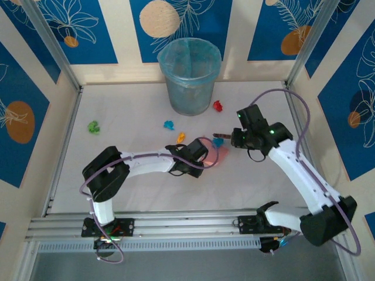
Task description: Sweep away the paper scraps from the table
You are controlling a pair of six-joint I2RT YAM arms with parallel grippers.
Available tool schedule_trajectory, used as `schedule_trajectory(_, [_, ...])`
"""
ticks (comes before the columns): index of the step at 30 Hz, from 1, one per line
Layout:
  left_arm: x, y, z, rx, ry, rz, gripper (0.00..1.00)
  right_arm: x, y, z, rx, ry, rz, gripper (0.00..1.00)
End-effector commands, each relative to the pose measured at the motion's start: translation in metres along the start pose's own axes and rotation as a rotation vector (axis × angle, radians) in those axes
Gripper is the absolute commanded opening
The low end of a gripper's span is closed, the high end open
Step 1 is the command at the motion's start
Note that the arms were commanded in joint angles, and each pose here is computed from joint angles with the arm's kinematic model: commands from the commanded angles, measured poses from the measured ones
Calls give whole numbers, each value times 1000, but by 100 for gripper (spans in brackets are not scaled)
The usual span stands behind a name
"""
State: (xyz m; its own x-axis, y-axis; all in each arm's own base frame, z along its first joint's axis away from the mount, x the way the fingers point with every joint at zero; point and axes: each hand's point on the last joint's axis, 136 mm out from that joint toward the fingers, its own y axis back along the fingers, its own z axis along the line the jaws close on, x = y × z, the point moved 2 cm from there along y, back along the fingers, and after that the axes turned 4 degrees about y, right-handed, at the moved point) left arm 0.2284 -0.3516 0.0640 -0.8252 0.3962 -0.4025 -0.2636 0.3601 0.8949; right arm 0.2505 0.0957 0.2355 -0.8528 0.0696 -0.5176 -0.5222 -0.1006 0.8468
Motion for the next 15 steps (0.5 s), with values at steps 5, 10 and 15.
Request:
schedule_trajectory(5, [0, -6, 5, -37, -24, 20, 0, -1, 14, -12, -30, -72, -98, 0])
schedule_trajectory(10, [-1, -4, 4, -27, -18, 18, 0, -23, -12, -24, 40, -120, -131, 0])
schedule_trajectory(15, [-1, -3, 4, -28, -19, 17, 0, -39, -42, -19, 66, -80, -85, 0])
